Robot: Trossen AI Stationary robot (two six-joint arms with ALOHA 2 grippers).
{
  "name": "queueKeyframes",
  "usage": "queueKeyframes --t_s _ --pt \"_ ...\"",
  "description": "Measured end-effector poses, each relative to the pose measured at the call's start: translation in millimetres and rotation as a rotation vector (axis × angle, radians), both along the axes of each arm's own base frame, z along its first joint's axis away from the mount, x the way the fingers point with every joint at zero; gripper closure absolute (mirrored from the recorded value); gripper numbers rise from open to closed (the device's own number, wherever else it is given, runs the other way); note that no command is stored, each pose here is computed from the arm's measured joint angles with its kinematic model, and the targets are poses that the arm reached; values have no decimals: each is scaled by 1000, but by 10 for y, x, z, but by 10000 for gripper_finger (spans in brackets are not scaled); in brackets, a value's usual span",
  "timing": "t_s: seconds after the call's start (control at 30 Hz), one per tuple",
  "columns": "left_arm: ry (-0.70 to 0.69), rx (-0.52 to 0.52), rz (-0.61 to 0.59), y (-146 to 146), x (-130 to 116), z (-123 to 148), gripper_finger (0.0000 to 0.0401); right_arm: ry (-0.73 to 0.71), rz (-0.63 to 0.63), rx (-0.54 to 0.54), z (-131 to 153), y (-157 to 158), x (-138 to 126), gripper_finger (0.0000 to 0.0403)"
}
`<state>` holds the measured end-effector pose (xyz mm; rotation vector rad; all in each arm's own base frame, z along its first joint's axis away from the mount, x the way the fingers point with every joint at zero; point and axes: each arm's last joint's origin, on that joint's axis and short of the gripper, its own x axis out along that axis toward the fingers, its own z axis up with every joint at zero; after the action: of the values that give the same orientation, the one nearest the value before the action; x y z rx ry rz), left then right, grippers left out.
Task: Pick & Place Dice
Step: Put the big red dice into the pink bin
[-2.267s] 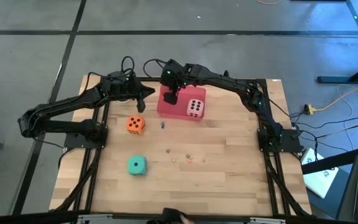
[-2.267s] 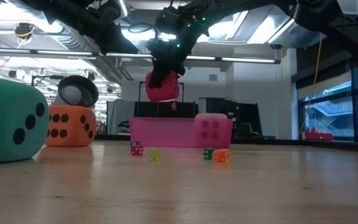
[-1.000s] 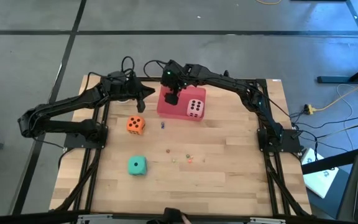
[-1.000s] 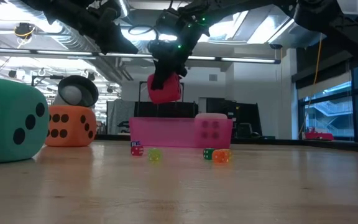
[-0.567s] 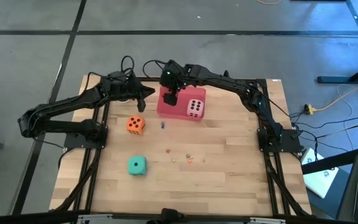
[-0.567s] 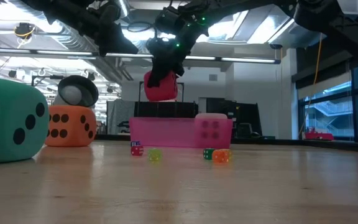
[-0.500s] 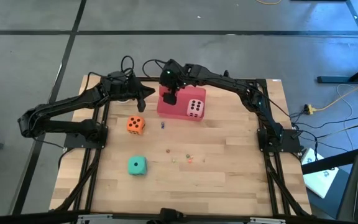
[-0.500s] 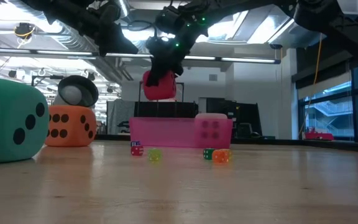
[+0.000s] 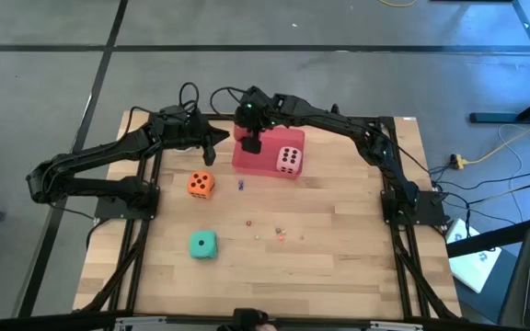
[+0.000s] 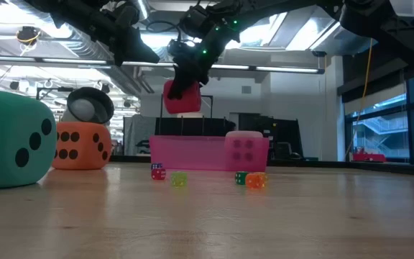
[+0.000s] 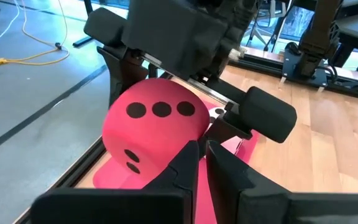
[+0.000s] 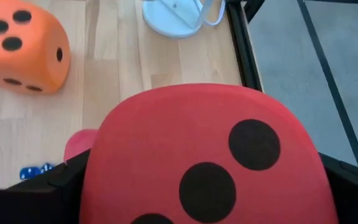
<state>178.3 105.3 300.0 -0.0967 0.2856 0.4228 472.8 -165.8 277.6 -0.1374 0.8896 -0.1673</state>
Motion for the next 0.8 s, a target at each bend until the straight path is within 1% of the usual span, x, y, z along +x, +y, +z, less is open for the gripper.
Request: queueKeyframes --t_s 0.1,0.2,0.3,0.47,0.53,0.6,0.8 --pt "6 -4 0 -2 -1 -6 376 55 20 4 -33 19 -36 8" --pt "9 -4 0 -2 -2 -9 377 127 59 0 -70 44 -84 10" --pt "10 -3 -1 -2 -3 -9 376 162 75 13 -90 78 -104 6" --pt "9 3 -4 6 12 -12 372 176 110 26 -99 136 -102 5" --pt "32 8 -39 14 40 -46 372 177 112 26 -100 143 -100 4" --pt "48 4 -68 33 86 -88 374 177 111 26 -100 144 -100 4" --pt "7 -9 -139 132 289 -181 377 167 87 45 -98 143 -96 4"
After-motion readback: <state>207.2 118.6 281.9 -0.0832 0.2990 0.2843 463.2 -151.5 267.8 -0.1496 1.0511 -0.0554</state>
